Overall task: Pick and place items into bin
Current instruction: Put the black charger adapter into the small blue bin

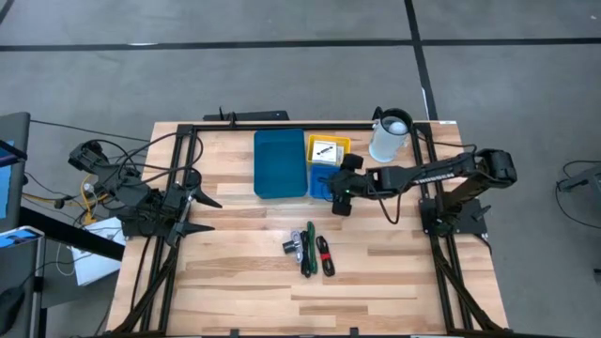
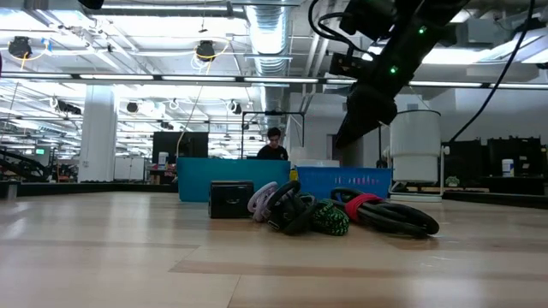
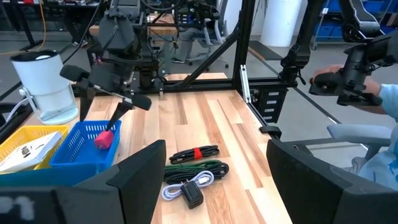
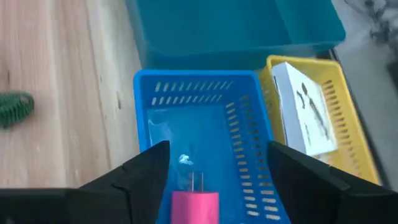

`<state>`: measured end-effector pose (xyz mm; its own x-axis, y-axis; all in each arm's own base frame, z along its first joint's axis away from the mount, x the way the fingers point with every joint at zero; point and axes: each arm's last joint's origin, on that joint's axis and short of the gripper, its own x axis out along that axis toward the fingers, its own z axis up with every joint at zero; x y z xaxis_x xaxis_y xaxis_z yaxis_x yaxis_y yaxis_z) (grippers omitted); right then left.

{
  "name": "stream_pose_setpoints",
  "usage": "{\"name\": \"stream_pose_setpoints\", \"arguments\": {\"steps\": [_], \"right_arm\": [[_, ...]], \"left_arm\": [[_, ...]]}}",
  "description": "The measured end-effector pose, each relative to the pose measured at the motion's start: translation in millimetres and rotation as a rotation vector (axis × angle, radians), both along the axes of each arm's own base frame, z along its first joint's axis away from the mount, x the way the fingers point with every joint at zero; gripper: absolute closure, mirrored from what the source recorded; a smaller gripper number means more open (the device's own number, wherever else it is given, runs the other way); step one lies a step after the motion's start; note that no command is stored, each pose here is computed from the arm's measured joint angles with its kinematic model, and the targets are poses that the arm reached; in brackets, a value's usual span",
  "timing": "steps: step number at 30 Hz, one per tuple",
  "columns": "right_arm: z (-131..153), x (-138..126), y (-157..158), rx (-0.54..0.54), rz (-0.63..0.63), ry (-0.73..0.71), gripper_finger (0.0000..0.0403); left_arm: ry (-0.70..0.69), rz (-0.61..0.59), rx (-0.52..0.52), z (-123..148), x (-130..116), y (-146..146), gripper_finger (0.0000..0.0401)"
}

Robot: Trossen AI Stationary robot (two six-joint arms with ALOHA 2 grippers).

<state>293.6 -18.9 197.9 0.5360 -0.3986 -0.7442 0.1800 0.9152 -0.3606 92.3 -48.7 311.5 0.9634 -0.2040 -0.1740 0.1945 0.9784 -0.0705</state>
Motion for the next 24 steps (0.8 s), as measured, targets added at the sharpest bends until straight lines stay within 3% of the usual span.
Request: {"name": "stream_pose_setpoints", "arguments": {"steps": [8, 14, 20, 24], "right_arm": [[-5.4, -7.6, 33.1, 0.149, -0.088, 0.003, 0.0138], [-9.3, -19.1, 71.0, 0.245, -0.095, 0.039, 0.0138], [-8.5, -25.4, 100.6, 0.265, -0.073, -0.001, 0.0138], [-8.4, -29.9, 111.1, 0.228, -0.048, -0.005, 0.0138]], "left_arm": [[-0.030, 0.001, 0.071, 1.5, 0.3, 0.3, 0.0133], [-0.164, -0.025, 0.156, 12.9, 1.3, -0.8, 0.0133], [-0.307, -0.214, 0.206, 23.3, 2.7, -8.3, 0.0133], [-0.276, -0.334, 0.225, 18.1, 12.9, -19.0, 0.0133]]}}
